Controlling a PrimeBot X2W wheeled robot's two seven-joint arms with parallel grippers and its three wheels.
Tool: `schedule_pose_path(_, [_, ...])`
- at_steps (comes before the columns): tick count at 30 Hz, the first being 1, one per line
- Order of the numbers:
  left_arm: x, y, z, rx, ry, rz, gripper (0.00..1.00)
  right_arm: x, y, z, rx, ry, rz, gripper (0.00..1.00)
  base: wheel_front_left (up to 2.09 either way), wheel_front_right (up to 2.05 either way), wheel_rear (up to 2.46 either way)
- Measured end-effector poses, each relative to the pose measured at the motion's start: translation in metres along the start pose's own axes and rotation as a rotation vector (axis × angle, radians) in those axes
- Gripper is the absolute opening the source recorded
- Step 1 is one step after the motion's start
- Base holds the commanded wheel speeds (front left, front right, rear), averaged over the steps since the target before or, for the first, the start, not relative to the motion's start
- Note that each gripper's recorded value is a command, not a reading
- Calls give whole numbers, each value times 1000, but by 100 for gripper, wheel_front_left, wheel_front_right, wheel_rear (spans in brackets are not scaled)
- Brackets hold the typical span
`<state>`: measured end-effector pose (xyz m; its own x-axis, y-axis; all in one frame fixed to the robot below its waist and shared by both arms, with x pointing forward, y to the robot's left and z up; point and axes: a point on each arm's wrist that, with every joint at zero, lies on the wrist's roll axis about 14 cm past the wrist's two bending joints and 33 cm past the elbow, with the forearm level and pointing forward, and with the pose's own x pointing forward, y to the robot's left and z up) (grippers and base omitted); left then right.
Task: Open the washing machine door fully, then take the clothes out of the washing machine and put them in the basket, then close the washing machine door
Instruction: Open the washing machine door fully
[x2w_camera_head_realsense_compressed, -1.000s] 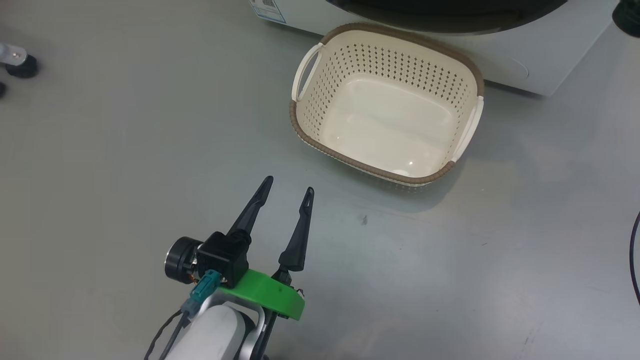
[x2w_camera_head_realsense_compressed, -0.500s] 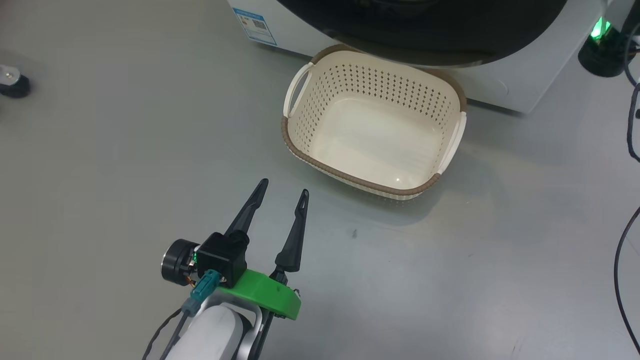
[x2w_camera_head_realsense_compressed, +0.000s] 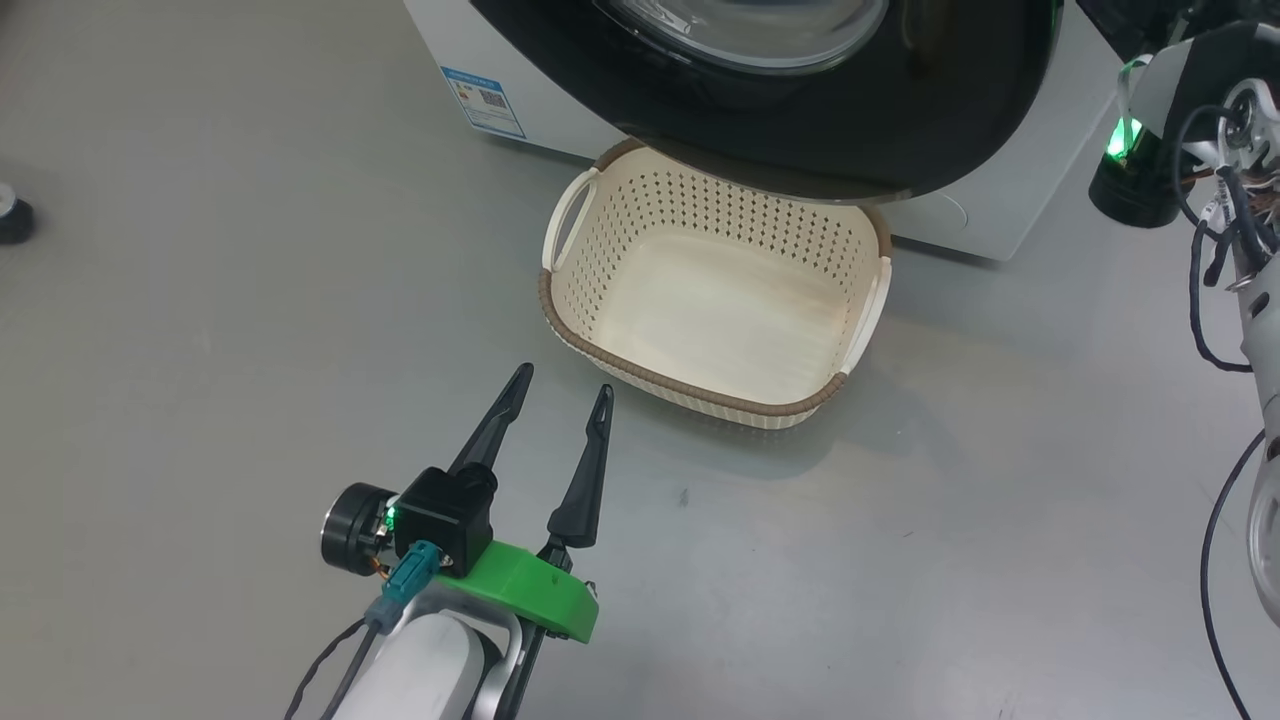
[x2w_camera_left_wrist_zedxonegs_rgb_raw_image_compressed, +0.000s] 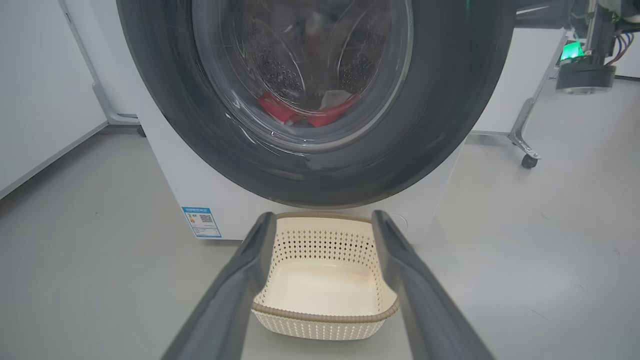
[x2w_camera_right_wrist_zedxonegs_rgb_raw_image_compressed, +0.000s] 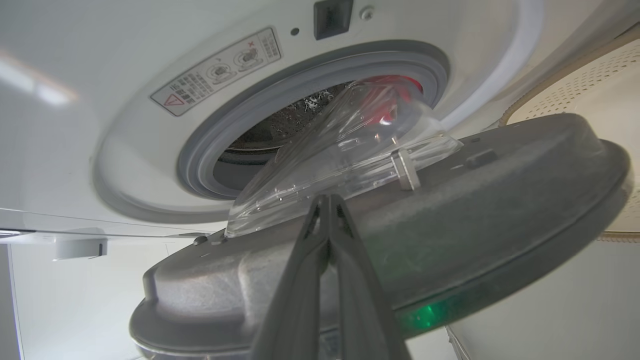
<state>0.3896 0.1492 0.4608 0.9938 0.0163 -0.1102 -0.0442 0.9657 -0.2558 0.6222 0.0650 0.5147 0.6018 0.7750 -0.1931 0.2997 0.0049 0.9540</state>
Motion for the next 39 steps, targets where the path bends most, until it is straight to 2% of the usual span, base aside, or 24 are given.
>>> schedule_pose_path(15, [-2, -5, 6, 5, -19, -16, 100, -7, 2, -7, -7, 14, -7, 0, 0, 0, 0])
schedule_pose_path(39, [-4, -7, 8, -1, -25, -19, 100, -9, -18, -39, -6, 137, -61, 0, 0, 0, 0])
